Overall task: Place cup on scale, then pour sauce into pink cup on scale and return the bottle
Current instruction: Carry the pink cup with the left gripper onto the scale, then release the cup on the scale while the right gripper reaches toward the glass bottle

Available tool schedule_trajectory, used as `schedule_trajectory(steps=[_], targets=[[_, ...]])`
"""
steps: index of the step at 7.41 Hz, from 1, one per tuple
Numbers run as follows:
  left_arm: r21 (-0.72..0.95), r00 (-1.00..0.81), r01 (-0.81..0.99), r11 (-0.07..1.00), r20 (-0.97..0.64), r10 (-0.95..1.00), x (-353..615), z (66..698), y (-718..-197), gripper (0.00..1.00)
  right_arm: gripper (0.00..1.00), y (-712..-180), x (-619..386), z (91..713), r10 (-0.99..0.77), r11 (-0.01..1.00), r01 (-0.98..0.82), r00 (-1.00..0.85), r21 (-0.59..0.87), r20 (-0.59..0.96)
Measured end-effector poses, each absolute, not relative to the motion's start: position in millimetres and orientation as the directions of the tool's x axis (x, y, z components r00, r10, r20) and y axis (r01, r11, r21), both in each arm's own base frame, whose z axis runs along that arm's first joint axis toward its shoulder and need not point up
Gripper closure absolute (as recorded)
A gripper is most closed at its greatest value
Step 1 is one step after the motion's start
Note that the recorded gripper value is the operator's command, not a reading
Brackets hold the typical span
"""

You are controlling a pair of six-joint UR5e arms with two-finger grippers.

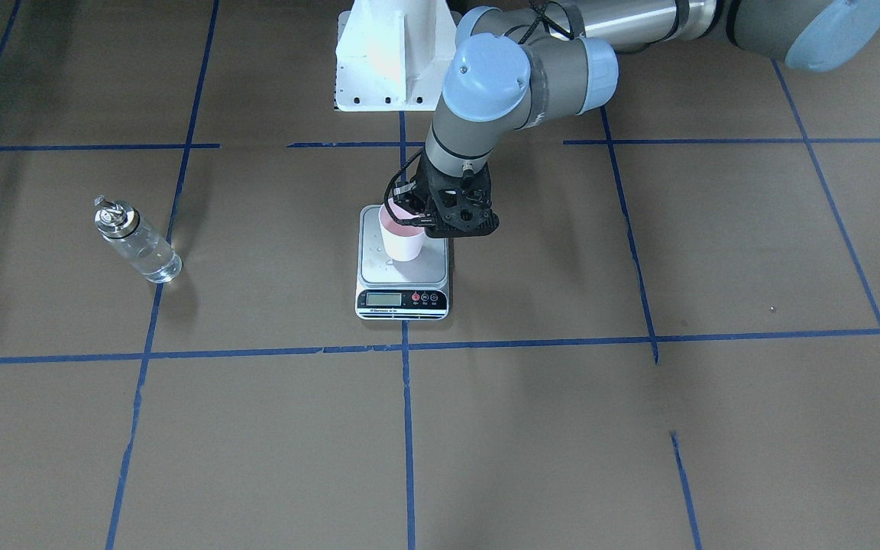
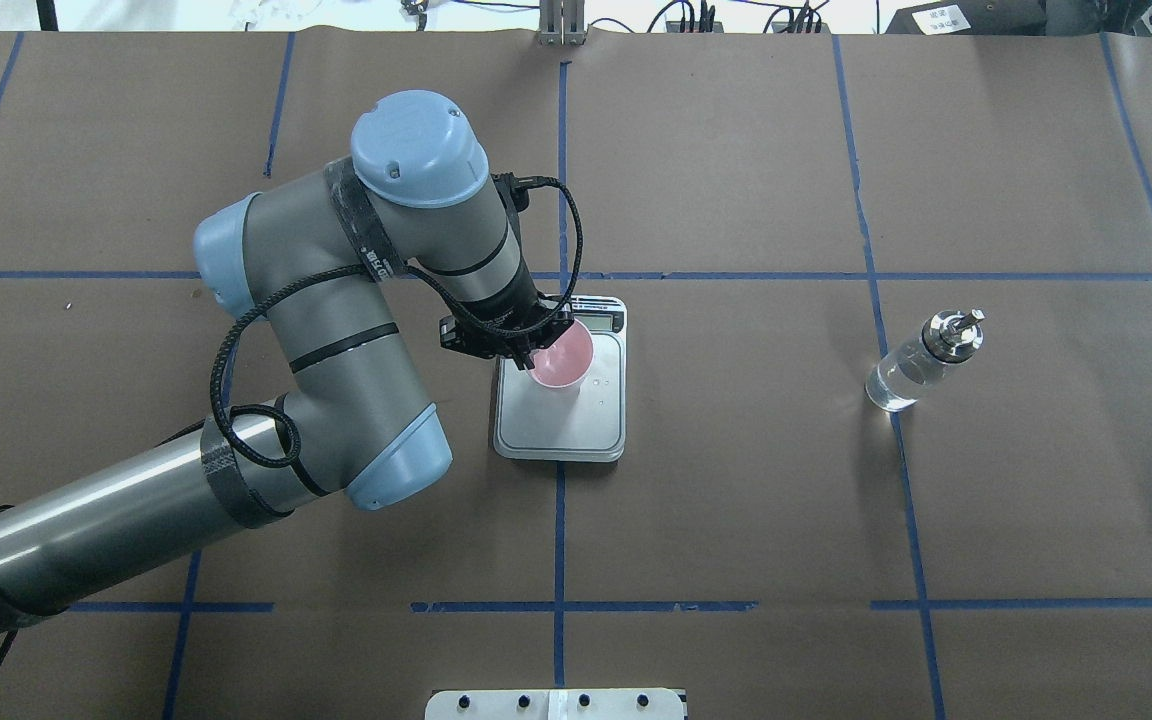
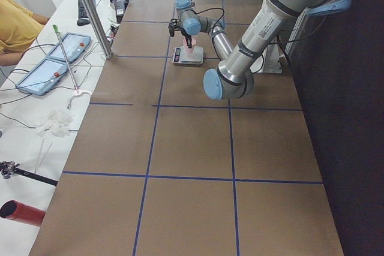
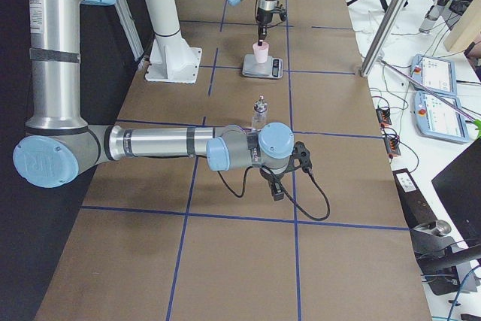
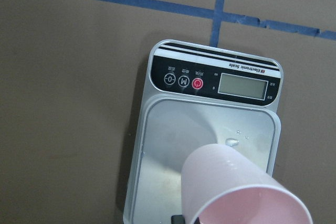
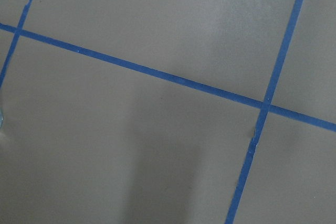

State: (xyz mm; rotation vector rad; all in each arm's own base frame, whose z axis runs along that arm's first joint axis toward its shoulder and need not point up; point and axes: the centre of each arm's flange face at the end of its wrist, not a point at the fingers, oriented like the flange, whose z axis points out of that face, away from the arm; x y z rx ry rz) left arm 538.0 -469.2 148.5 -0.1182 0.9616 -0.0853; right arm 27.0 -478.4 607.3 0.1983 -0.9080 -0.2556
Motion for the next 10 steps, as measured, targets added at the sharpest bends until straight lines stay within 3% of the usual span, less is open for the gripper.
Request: schedule_trajectory(steps=[1, 2, 5, 8, 10], targets=[[-0.137, 0.574, 0.025, 0.99, -0.809, -0.127, 539.5, 149.2, -469.7, 0.7, 0.0, -478.2, 26.9, 606.8, -0.302, 0.951, 0.134, 0.587, 0.278, 0.751], [-0.137, 0.575, 0.026, 0.99, -0.808, -0.127, 540.4, 150.4, -469.4, 0.62, 0.0, -477.9, 26.6, 606.5, -0.302, 0.951, 0.134, 0.583, 0.278, 0.754], [-0.131, 0.569, 0.015, 0.991, -0.814, -0.117, 540.3, 150.4, -465.3, 0.61, 0.0, -476.8, 20.6, 605.8, -0.3, 0.953, 0.133, 0.543, 0.272, 0.784], [-0.1, 0.527, 0.012, 0.995, -0.845, -0.092, 518.1, 129.0, -455.4, 0.61, 0.0, -477.7, 0.8, 577.8, -0.368, 0.924, 0.109, 0.517, 0.367, 0.773], [-0.095, 0.519, 0.023, 0.995, -0.85, -0.093, 508.2, 126.3, -457.7, 0.61, 0.0, -450.1, -28.3, 566.1, -0.388, 0.889, 0.002, 0.532, 0.457, 0.753]])
